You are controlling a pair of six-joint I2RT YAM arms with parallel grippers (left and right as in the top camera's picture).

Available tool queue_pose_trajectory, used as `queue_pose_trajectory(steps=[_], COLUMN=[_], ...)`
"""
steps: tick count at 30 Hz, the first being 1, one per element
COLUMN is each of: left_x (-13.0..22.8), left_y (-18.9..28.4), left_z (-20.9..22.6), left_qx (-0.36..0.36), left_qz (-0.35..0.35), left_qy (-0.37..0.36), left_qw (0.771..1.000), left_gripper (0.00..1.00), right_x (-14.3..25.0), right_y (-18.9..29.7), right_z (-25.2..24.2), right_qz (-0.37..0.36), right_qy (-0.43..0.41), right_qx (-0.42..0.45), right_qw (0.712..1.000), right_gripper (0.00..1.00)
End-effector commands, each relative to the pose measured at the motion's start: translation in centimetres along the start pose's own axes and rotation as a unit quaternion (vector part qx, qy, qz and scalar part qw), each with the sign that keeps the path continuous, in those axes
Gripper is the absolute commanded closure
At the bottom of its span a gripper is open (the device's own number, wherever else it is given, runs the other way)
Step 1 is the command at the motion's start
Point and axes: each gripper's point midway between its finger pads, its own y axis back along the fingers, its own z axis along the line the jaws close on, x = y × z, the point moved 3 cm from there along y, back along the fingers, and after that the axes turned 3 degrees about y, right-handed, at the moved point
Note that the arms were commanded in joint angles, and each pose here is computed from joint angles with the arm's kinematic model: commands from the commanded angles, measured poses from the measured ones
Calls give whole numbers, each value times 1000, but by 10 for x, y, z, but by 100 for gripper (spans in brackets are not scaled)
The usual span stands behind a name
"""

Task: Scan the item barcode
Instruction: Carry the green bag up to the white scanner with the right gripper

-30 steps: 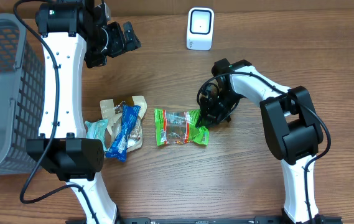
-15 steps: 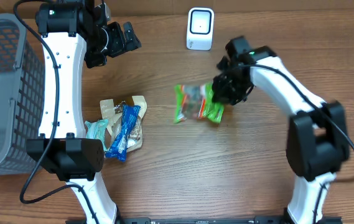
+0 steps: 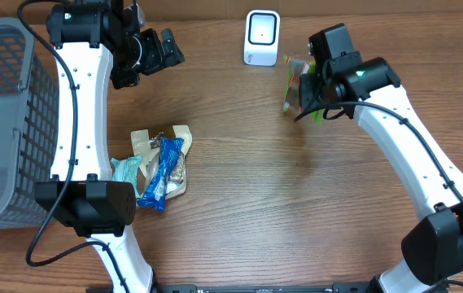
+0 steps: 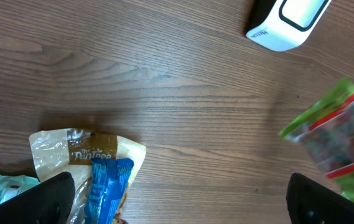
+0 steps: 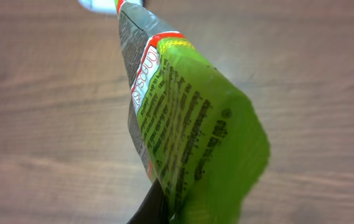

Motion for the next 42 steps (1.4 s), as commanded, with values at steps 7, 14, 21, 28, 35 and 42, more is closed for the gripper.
queue_pose_trajectory(steps=[7, 14, 21, 28, 35, 42], left_x=[-2, -2, -2, -2, -2, -2], left_y=[11, 11, 11, 11, 11, 11], left_z=[-5, -5, -5, -5, -5, -5], left_qx=[7, 7, 7, 7, 7, 7], left_qz=[-16, -16, -16, -16, -16, -16], left_qy=[-16, -16, -16, -16, -16, -16], left_qw=[1000, 1000, 1000, 1000, 1000, 1000], left_gripper=[0, 0, 0, 0, 0, 0], right_x=[-84, -127, -154, -162, -168, -174], right_y=[65, 55, 17, -6, -5, -6], right_z=[15, 32, 42, 48, 58, 70], right_qz=[-257, -342, -385, -413, -440, -467], right_qy=[43, 97, 141, 143, 149, 157], right_qx=[164, 206, 274, 295, 263, 229], right_qw=[951, 912, 870, 850, 846, 839], right_gripper=[96, 96, 96, 96, 96, 96])
